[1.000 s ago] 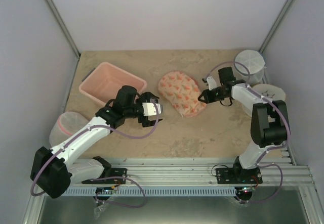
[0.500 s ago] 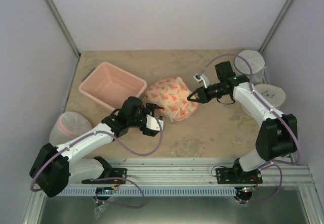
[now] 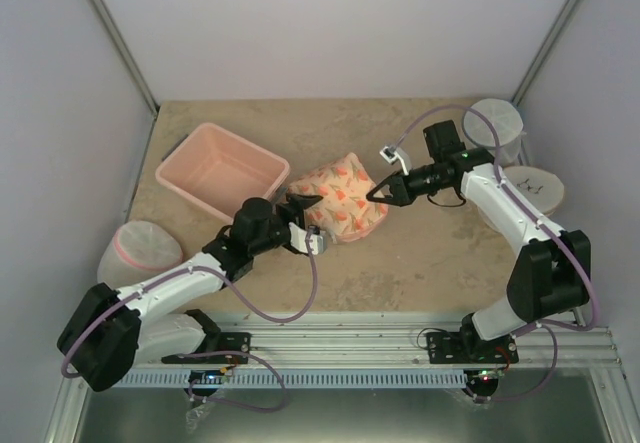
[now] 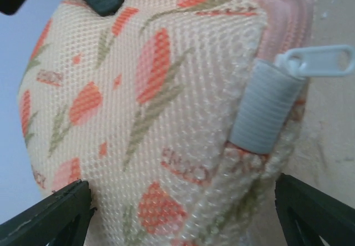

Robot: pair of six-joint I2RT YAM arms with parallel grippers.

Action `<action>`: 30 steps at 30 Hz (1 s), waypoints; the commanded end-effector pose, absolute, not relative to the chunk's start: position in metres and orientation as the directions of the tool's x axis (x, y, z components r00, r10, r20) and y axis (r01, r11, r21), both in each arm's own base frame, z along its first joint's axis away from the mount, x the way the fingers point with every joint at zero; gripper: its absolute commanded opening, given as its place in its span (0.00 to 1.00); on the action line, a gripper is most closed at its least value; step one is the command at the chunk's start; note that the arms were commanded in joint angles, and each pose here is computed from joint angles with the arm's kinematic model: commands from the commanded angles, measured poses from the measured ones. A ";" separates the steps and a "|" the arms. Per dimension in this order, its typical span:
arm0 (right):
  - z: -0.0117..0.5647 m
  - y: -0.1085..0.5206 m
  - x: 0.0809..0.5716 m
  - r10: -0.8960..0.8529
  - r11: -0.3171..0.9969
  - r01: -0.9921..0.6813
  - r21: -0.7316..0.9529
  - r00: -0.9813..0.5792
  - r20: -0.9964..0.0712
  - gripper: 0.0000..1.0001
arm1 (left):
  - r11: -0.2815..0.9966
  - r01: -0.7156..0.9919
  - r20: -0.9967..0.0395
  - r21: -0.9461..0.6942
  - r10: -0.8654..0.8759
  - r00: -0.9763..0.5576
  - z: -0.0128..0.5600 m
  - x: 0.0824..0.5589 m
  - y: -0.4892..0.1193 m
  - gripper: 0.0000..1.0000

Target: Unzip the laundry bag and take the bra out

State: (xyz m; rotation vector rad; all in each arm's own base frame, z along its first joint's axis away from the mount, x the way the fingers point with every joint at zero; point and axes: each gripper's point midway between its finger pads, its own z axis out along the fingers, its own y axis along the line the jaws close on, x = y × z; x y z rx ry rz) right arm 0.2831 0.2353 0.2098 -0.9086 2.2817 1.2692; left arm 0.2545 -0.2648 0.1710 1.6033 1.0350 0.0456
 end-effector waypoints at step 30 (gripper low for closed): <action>0.368 0.217 0.331 -0.223 0.686 -0.719 0.110 -0.352 -0.909 0.51 | 0.508 0.861 -0.972 0.031 0.215 -0.091 0.238 0.247 -0.275 0.00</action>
